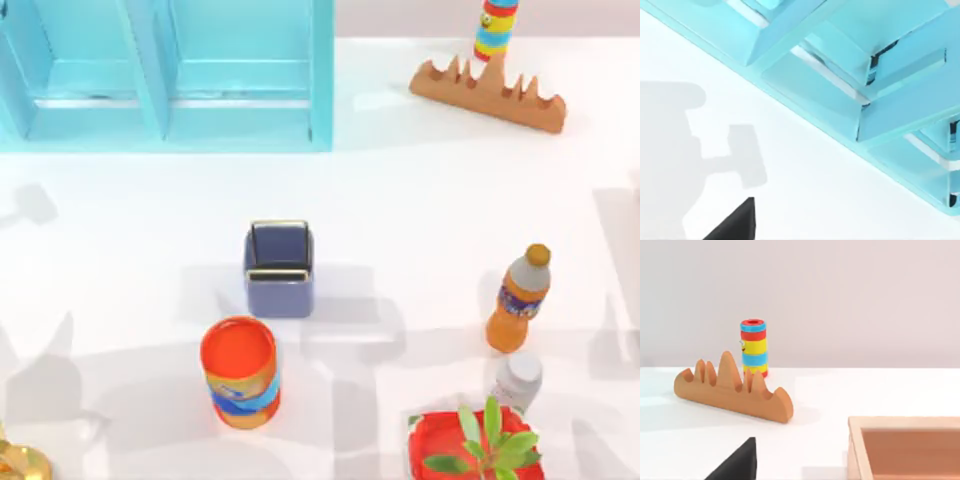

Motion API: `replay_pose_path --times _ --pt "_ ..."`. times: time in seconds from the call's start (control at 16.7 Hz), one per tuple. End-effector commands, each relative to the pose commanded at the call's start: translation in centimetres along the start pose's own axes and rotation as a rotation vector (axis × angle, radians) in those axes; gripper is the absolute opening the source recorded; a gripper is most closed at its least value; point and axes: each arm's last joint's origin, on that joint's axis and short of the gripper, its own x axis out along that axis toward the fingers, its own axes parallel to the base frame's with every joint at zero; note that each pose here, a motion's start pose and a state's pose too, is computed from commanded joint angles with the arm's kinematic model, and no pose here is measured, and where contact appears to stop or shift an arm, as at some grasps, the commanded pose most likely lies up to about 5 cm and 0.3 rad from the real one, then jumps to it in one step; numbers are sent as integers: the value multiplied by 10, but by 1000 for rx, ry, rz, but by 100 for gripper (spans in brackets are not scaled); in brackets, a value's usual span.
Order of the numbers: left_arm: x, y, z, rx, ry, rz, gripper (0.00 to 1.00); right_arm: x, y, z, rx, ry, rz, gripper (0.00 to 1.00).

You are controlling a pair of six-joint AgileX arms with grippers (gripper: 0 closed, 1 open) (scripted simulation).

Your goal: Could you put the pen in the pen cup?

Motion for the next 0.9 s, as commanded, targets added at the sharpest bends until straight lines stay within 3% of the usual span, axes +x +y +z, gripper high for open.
replay_pose_path --times 0.24,0.48,0.66,0.9 --pt "53 76 41 -332 159 138 100 0 0 0 0 0 0 100" --pt "81 142 47 -554 249 271 100 0 0 0 0 0 0 100" --pt "89 166 39 -628 288 333 100 0 0 0 0 0 0 100" --pt "89 167 39 -632 291 337 100 0 0 0 0 0 0 100"
